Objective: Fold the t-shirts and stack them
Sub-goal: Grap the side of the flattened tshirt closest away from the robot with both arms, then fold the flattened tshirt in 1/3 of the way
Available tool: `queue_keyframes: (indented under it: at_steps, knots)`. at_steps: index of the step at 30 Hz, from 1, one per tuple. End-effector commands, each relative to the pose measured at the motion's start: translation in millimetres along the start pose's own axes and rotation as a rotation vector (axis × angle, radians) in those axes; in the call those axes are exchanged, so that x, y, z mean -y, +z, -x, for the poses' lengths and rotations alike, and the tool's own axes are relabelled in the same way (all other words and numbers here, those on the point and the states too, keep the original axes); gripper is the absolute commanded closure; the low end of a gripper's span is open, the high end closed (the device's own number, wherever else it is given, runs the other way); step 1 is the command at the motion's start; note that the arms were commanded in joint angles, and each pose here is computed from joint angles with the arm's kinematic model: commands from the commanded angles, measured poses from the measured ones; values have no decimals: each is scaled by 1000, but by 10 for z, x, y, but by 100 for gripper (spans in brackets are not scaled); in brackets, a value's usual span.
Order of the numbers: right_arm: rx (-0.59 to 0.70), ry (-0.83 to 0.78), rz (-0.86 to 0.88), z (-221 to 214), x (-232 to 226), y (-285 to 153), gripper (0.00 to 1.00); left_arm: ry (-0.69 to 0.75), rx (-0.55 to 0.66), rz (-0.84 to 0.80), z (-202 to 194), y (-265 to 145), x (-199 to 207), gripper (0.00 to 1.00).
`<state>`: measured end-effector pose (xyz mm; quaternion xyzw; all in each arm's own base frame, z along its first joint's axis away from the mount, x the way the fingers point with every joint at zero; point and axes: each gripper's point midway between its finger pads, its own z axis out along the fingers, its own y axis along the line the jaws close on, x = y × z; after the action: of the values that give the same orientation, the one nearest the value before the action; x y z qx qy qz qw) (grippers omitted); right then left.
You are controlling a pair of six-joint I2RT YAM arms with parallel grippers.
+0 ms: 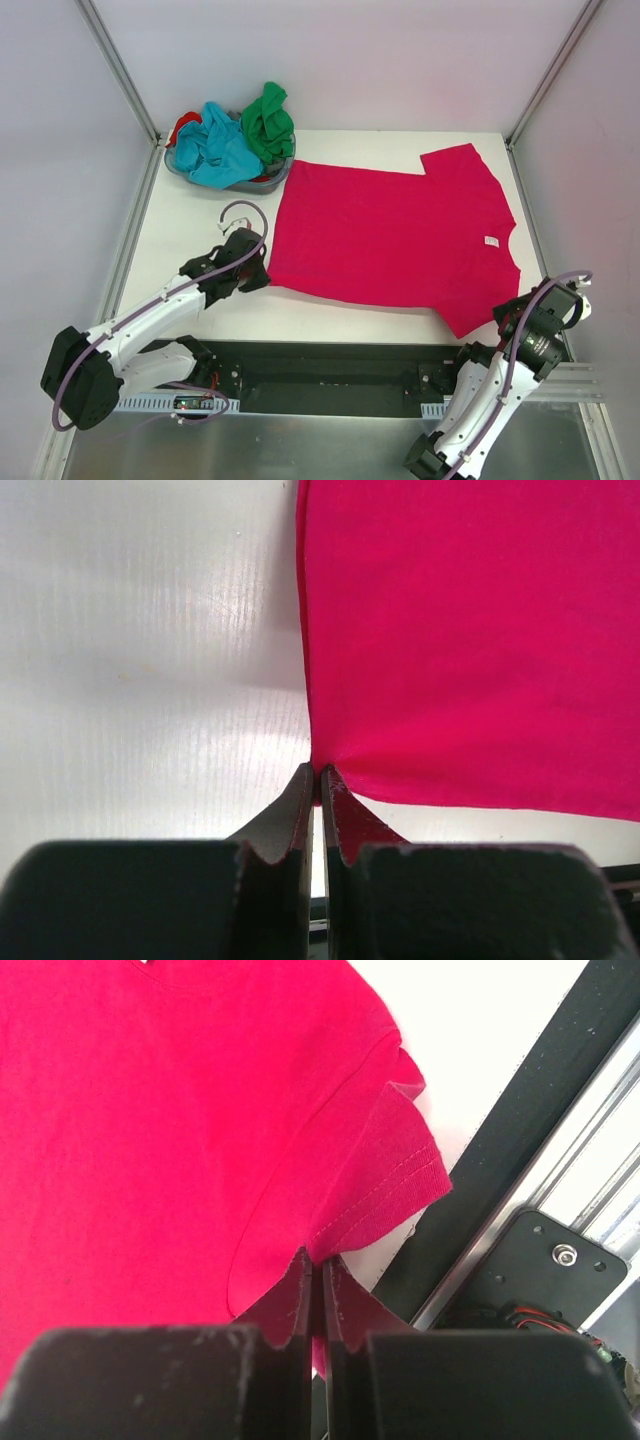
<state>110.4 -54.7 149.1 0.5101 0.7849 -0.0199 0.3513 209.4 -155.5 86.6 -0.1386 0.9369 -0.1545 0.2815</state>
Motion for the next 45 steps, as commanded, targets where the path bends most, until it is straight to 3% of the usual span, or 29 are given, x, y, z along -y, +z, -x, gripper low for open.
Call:
queue_keyframes:
  at_steps: [1, 11, 17, 28, 45]
  knots:
    - [15, -35, 19, 62, -46, -38, 99, 1, 10, 32, 73, 7, 20, 100]
    - [-70, -92, 75, 232, -341, 184, 99, 60, 48, 81, 524, 183, 356, 100]
    - [-27, -137, 72, 462, -628, 313, 99, 46, 106, 141, 799, 255, 303, 100]
    - [17, -196, 33, 858, -1250, 703, 99, 25, 106, 199, 1150, 494, 262, 100]
    - [-91, -306, -6, 970, -1884, 1547, 95, 61, 63, 261, 1416, 1020, 317, 100]
